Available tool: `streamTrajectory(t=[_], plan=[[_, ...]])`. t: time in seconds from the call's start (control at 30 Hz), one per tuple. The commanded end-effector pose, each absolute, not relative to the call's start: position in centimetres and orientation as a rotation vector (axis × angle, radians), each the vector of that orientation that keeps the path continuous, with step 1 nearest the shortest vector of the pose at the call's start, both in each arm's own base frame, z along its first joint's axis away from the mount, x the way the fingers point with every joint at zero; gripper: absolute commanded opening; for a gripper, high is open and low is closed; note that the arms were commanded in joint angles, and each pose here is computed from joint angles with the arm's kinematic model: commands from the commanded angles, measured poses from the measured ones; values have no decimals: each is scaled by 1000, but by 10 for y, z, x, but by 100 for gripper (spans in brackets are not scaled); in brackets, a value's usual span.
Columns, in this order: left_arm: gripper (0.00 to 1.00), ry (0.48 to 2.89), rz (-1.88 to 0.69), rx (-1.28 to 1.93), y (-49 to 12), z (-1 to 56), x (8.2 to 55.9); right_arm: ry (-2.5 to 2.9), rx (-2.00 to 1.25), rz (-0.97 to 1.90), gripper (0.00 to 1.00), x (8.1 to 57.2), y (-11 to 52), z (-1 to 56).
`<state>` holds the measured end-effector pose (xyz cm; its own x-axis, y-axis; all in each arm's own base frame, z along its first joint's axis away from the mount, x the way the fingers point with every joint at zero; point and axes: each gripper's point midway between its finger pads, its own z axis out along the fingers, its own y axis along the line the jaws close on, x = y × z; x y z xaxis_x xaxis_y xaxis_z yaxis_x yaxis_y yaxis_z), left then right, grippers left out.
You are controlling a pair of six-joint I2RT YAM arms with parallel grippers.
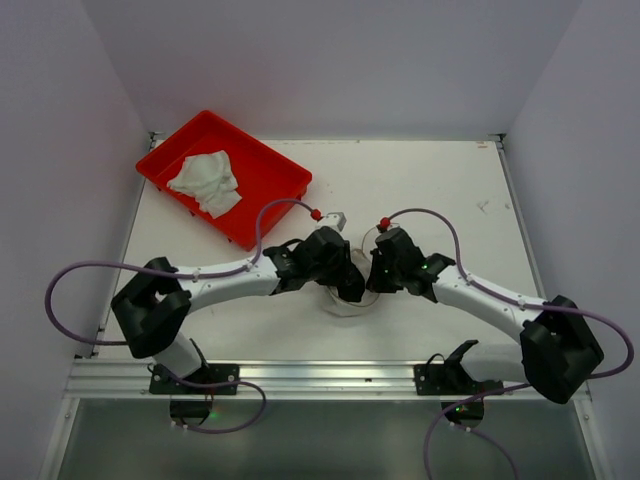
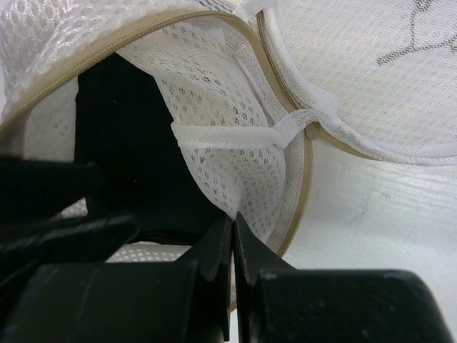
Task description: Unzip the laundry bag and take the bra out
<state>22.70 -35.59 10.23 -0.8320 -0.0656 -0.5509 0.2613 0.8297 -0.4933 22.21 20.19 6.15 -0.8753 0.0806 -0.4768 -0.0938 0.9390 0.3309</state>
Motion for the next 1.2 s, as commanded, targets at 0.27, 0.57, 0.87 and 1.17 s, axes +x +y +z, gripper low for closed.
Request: streamTrajectory(t=[0.27,0.57,0.87,1.17], plan=[[69,2477,-498,92,-357,63,262,2534,31,560,0,220,204,72],[81,2552,-262,75,-340,15,268,2546,27,650,0,217,220,68],[35,2613,-91,79,-320,-32,262,2553,24,705,0,214,230,65],[0,2546,-298,137,-330,22,256,2563,54,578,0,222,212,56]])
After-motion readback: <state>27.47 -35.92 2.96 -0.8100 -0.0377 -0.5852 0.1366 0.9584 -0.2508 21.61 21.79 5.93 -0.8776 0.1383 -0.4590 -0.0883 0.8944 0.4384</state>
